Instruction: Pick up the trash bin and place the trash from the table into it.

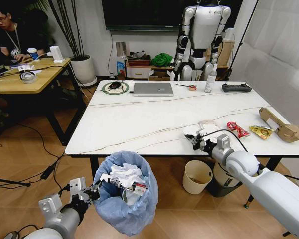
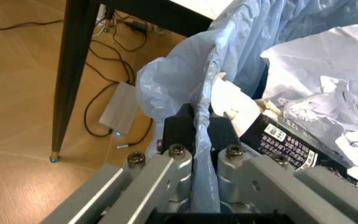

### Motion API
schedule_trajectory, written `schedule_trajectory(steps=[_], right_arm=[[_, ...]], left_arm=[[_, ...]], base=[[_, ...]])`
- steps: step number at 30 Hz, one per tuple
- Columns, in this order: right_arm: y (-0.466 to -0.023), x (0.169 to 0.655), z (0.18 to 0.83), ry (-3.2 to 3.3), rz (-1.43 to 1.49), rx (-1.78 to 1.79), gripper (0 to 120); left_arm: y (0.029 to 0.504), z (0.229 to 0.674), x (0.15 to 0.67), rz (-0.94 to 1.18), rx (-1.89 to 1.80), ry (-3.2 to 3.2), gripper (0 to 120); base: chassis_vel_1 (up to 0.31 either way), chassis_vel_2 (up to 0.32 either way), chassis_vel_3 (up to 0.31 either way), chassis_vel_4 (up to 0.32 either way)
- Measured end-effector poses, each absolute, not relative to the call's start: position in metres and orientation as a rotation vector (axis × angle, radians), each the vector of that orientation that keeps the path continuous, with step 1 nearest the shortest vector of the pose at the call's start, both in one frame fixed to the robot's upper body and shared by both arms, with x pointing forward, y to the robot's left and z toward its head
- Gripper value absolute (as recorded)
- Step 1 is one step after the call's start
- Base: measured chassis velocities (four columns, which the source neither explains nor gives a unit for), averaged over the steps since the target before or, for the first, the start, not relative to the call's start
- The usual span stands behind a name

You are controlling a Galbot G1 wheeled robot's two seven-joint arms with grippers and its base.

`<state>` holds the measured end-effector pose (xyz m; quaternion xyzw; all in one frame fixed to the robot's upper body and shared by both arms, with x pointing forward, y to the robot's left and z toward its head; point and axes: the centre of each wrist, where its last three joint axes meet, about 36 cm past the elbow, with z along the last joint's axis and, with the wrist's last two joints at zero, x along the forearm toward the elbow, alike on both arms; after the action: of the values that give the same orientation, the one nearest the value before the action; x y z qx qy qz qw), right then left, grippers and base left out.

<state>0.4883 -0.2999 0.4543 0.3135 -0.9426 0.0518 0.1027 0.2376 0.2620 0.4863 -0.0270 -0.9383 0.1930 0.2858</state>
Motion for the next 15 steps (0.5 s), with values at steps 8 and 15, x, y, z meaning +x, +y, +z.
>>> schedule_trajectory(steps=[8,15], right_arm=[[-0.262,0.473,0.485,-2.789,0.108,1.458,0],[-0.199,0.457,0.470,-2.478,-0.094,2.037,0]], left_arm=[[0.258,0.488,0.235,0.531,-0.092,-2.499,0],[0.259,0.490,0.236,0.555,-0.099,-2.480,0]], base=[[0.000,0.000,0.000,0.000],[0.000,0.000,0.000,0.000]])
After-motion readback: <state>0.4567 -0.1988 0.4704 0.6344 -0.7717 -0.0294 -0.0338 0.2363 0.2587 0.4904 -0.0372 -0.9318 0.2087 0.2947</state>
